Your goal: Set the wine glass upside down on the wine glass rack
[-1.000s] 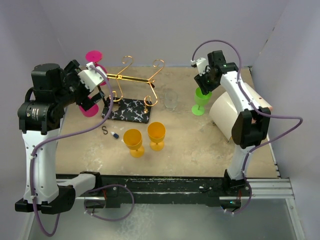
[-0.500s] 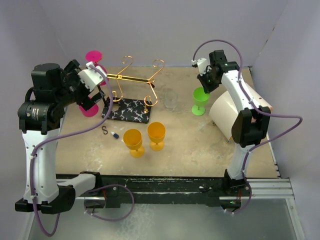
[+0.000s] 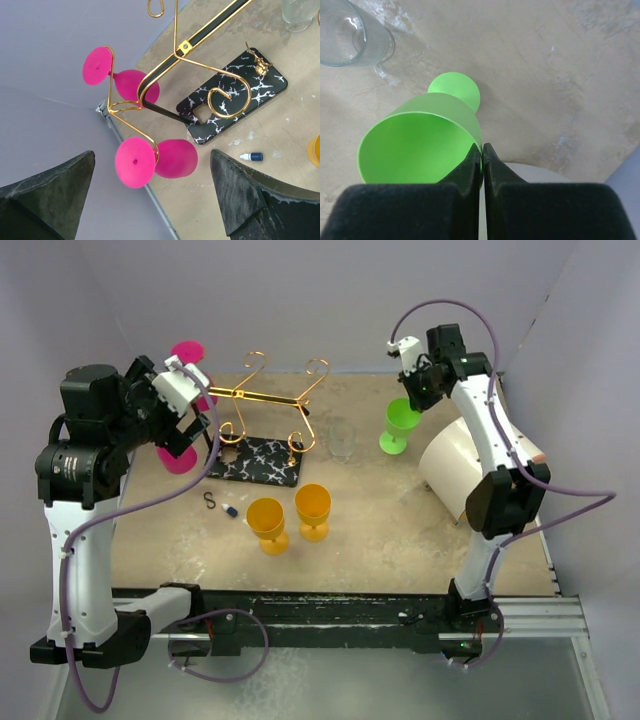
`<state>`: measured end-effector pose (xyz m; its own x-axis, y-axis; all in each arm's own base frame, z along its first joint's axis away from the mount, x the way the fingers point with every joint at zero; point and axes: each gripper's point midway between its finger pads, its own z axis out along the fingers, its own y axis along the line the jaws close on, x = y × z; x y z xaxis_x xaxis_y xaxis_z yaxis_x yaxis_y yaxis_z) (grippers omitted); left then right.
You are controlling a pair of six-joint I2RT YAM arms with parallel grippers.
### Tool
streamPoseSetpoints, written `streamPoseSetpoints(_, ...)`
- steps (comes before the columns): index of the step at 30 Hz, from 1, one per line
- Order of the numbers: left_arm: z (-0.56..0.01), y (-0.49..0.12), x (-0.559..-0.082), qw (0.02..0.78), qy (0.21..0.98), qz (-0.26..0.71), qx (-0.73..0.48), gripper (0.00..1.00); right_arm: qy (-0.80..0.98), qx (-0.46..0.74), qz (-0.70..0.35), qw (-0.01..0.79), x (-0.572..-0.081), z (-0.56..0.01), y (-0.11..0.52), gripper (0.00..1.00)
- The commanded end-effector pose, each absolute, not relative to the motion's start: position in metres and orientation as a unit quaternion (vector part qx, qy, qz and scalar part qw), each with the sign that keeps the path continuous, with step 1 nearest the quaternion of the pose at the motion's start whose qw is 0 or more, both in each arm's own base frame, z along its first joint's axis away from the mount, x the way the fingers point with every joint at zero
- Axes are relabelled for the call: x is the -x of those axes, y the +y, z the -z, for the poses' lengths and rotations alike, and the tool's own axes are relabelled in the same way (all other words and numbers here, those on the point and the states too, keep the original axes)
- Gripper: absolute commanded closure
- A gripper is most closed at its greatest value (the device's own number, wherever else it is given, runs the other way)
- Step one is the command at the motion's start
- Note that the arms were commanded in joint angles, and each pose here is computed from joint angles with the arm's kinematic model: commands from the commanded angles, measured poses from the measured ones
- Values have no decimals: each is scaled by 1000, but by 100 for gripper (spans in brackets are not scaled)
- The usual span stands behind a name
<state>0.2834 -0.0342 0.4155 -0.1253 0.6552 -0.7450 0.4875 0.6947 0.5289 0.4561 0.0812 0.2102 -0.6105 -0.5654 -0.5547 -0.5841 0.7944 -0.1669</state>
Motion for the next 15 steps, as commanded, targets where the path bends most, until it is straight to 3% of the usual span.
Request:
streamPoseSetpoints(1, -444, -39, -287, 585, 732, -65, -344, 1, 868, 310, -5, 388, -447, -289, 80, 100)
streamPoseSetpoints(10, -481, -82, -288, 638, 695, 65, -325, 1, 821, 271, 2, 502, -437, -379, 80, 100)
streamPoseSetpoints(15, -491, -100, -297, 643, 692, 137, -298, 1, 771, 274, -73, 571, -420, -431, 109, 100)
